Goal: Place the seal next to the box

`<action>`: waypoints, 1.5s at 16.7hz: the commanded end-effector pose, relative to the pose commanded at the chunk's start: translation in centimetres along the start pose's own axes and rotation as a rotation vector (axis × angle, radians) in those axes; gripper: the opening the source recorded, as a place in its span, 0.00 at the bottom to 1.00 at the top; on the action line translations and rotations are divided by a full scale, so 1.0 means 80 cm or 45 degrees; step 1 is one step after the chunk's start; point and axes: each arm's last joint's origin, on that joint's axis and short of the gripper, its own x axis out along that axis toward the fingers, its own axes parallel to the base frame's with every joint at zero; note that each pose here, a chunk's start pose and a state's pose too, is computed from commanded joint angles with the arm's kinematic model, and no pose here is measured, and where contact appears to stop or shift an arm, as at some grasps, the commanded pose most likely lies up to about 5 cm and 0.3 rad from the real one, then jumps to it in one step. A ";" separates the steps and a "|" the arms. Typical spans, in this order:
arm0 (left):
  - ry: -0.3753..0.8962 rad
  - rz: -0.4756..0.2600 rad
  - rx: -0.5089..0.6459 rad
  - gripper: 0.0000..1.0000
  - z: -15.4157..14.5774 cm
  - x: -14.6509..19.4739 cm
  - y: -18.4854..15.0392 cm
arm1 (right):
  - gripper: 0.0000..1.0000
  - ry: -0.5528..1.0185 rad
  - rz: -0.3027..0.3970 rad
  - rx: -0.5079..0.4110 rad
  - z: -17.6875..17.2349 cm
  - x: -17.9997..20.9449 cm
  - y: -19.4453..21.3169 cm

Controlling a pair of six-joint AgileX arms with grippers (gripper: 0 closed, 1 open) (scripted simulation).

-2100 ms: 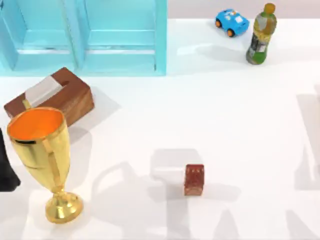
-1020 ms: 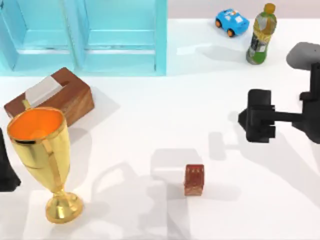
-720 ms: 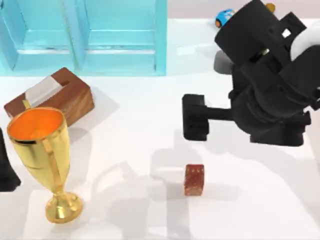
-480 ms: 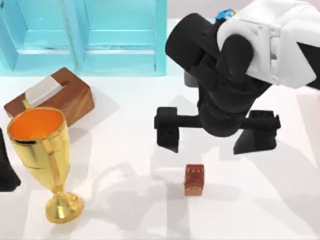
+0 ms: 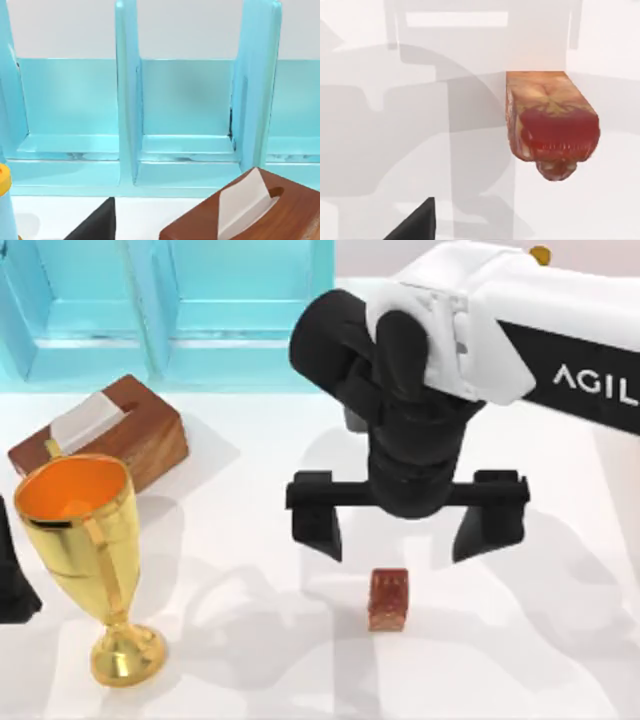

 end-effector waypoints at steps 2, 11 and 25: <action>0.000 0.000 0.000 1.00 0.000 0.000 0.000 | 1.00 -0.002 0.001 0.006 0.002 0.000 -0.002; 0.000 0.000 0.000 1.00 0.000 0.000 0.000 | 1.00 -0.008 0.009 0.000 0.003 0.104 0.002; 0.000 0.000 0.000 1.00 0.000 0.000 0.000 | 0.40 0.000 0.000 0.000 0.000 0.125 0.000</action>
